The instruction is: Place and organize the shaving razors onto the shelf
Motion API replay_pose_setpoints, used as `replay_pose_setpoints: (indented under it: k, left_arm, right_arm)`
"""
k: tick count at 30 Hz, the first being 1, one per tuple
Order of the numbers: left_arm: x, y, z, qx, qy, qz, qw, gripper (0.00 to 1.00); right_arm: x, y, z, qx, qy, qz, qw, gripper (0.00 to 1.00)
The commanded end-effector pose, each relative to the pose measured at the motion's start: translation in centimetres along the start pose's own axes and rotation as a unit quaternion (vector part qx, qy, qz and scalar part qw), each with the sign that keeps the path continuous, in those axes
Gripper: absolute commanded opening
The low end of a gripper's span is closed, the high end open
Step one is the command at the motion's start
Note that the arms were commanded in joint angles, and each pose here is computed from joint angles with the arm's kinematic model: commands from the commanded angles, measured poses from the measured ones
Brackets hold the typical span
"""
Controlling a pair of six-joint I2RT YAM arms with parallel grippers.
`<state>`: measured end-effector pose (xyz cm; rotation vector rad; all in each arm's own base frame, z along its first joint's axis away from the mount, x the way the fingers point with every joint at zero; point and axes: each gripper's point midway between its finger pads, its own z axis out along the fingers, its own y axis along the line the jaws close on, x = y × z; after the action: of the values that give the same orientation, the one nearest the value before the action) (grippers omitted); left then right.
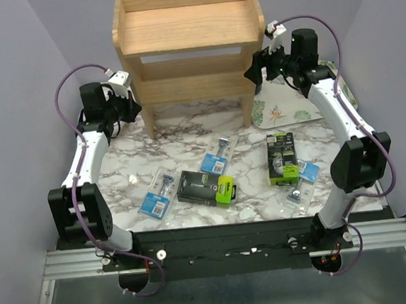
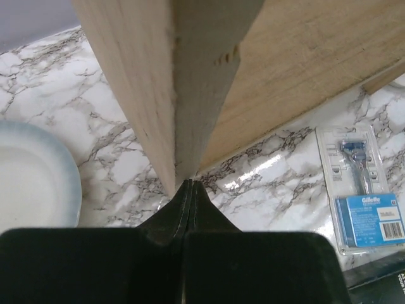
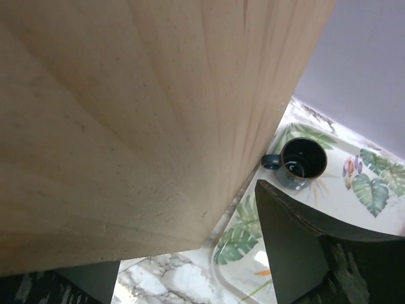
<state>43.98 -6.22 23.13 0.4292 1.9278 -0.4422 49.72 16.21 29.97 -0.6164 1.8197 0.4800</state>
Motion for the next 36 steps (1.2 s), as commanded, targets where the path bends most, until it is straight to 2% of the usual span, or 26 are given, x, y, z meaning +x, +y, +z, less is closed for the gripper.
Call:
replay_pose_setpoints:
  k: [1, 7, 10, 13, 14, 16, 17, 19, 21, 22, 23, 24, 25, 28, 29, 30, 34, 36]
  left_arm:
    - [-3.0, 1.5, 1.6, -0.014, -0.025, 0.017, 0.999, 0.0]
    - [-4.1, 3.0, 3.8, -0.028, -0.03, 0.01, 0.999, 0.0]
    - [-4.1, 2.6, 3.6, -0.024, -0.022, 0.006, 0.999, 0.0]
    - [-3.1, 0.8, 1.3, -0.013, 0.004, -0.017, 1.0, 0.12]
    - [-2.8, 0.6, 0.5, -0.025, 0.009, -0.029, 0.999, 0.2]
    - [-1.4, 0.5, -2.2, -0.082, 0.026, -0.084, 0.993, 0.36]
    - [-0.5, 2.2, -3.5, -0.162, 0.029, -0.138, 0.977, 0.54]
    - [2.3, 1.6, -6.0, -0.198, 0.055, -0.171, 0.963, 0.63]
    - [3.6, -0.2, -7.1, -0.177, 0.063, -0.188, 0.964, 0.69]
    - [6.0, -1.2, -7.0, -0.161, 0.086, -0.2, 0.963, 0.72]
    - [6.8, -2.1, -7.1, -0.144, 0.09, -0.207, 0.963, 0.75]
    - [8.2, -4.2, -6.9, -0.089, 0.105, -0.212, 0.968, 0.76]
    - [8.7, -5.3, -6.7, -0.066, 0.113, -0.212, 0.969, 0.75]
    - [10.1, -6.7, -6.1, -0.035, 0.126, -0.231, 0.964, 0.75]
    - [10.0, -7.0, -6.1, -0.023, 0.12, -0.232, 0.965, 0.78]
    - [9.6, -7.3, -5.9, -0.01, 0.112, -0.23, 0.967, 0.78]
    - [9.5, -10.7, -5.5, 0.086, 0.111, -0.26, 0.955, 0.8]
    - [8.8, -11.4, -5.2, 0.106, 0.095, -0.256, 0.956, 0.81]
  right_arm:
    - [-1.2, -3.3, 2.3, 0.045, -0.01, -0.029, 0.999, 0.84]
    - [-1.1, -4.1, 3.7, 0.047, -0.01, -0.024, 0.999, 0.84]
    - [-1.2, -4.4, 3.0, 0.063, -0.007, -0.024, 0.998, 0.88]
    - [-1.7, -3.6, -0.3, 0.084, -0.004, -0.044, 0.995, 0.97]
    - [0.3, -3.4, -1.4, 0.096, 0.025, -0.031, 0.995, 1.0]
    - [0.0, -2.4, -4.7, 0.114, 0.03, -0.024, 0.993, 1.0]
    - [1.8, -2.1, -5.9, 0.128, 0.055, 0.0, 0.99, 1.0]
    - [4.8, -0.5, -8.3, 0.132, 0.085, 0.026, 0.987, 1.0]
    - [9.7, 0.8, -9.8, 0.135, 0.139, 0.064, 0.979, 1.0]
    - [10.2, 1.2, -10.9, 0.143, 0.142, 0.067, 0.977, 1.0]
    - [11.9, 0.9, -11.9, 0.165, 0.166, 0.078, 0.969, 1.0]
    - [13.3, 1.0, -12.4, 0.176, 0.179, 0.097, 0.963, 1.0]
    - [15.4, 1.0, -13.1, 0.185, 0.199, 0.116, 0.955, 1.0]
    - [19.8, -0.6, -15.3, 0.224, 0.23, 0.241, 0.916, 1.0]
    - [21.3, -2.2, -16.5, 0.244, 0.237, 0.288, 0.895, 1.0]
    - [21.8, -1.9, -16.4, 0.229, 0.234, 0.321, 0.889, 1.0]
    - [23.8, -1.7, -15.8, 0.195, 0.252, 0.341, 0.885, 1.0]
    - [24.4, -1.1, -14.9, 0.161, 0.256, 0.352, 0.885, 1.0]
